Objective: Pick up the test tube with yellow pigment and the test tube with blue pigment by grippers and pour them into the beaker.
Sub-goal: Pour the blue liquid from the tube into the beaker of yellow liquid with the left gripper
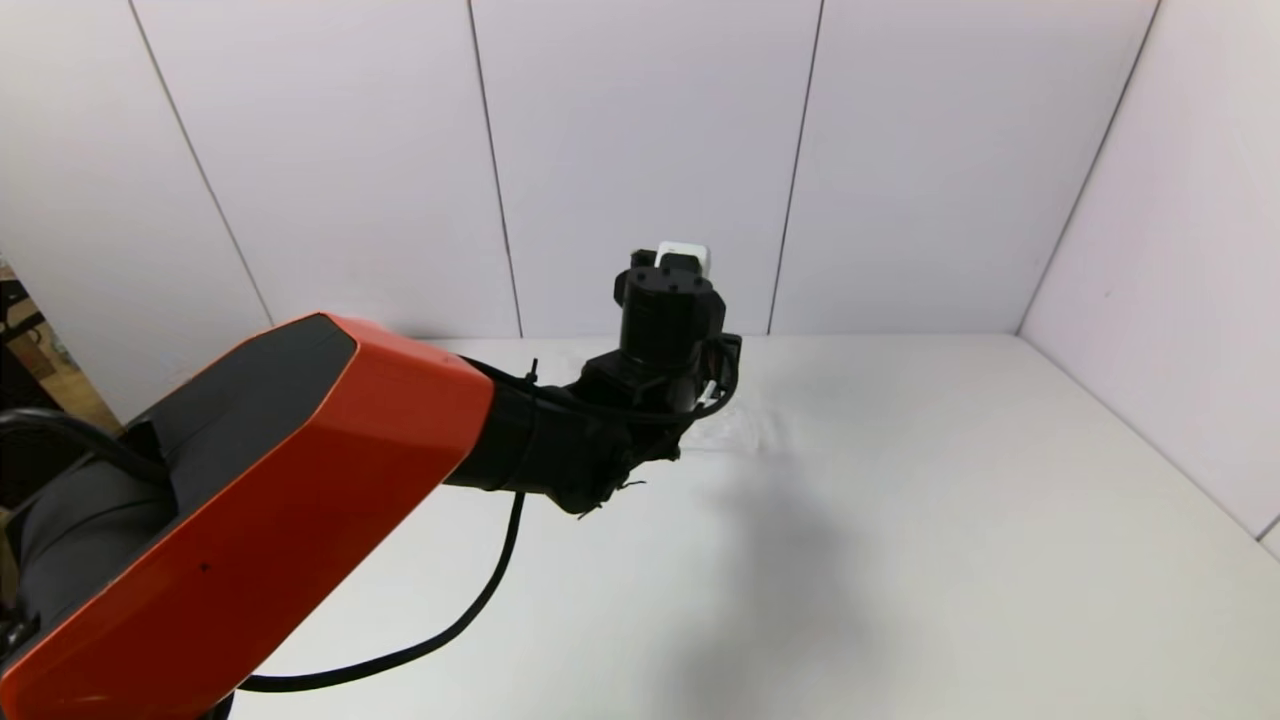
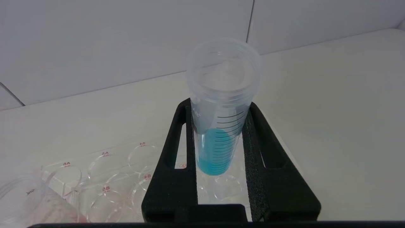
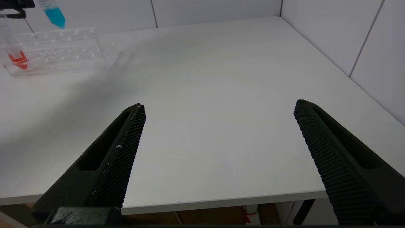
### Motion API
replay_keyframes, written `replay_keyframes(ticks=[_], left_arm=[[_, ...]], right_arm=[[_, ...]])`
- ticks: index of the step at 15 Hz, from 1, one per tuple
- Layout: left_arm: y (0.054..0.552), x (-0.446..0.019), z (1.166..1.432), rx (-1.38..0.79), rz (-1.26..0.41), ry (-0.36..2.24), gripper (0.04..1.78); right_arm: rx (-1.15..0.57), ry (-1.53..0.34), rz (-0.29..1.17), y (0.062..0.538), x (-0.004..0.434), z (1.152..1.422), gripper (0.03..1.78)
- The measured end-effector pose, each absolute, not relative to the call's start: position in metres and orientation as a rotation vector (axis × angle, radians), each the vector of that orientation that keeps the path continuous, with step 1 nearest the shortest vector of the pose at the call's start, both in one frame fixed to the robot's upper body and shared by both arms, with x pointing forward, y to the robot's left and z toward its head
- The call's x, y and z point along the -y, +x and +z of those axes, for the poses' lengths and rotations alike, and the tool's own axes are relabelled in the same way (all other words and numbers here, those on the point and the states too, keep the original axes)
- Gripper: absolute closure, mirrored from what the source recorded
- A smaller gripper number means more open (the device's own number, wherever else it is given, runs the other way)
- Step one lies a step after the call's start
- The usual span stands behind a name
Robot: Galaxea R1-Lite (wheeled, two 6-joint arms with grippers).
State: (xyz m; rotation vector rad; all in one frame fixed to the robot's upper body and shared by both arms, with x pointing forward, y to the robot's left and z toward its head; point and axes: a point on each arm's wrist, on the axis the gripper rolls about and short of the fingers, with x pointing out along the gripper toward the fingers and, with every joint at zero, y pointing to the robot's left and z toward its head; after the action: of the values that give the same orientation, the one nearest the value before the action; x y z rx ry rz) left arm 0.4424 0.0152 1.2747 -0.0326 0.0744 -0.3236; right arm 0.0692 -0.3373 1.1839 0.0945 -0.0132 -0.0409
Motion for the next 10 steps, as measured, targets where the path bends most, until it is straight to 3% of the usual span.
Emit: replay_keyframes(ticks=[4, 10], left_arm=[[0.436, -0.032, 1.296, -0.088, -0.306, -0.024, 1.38], [0.424, -0.109, 1.353, -0.079, -0.21, -0.037, 1.38]], right_arm=[[0.013, 0.094, -0.041, 0.069, 0.337, 1.184, 0.1], [0.014, 0.094, -0.041, 0.069, 0.337, 1.184, 0.1]])
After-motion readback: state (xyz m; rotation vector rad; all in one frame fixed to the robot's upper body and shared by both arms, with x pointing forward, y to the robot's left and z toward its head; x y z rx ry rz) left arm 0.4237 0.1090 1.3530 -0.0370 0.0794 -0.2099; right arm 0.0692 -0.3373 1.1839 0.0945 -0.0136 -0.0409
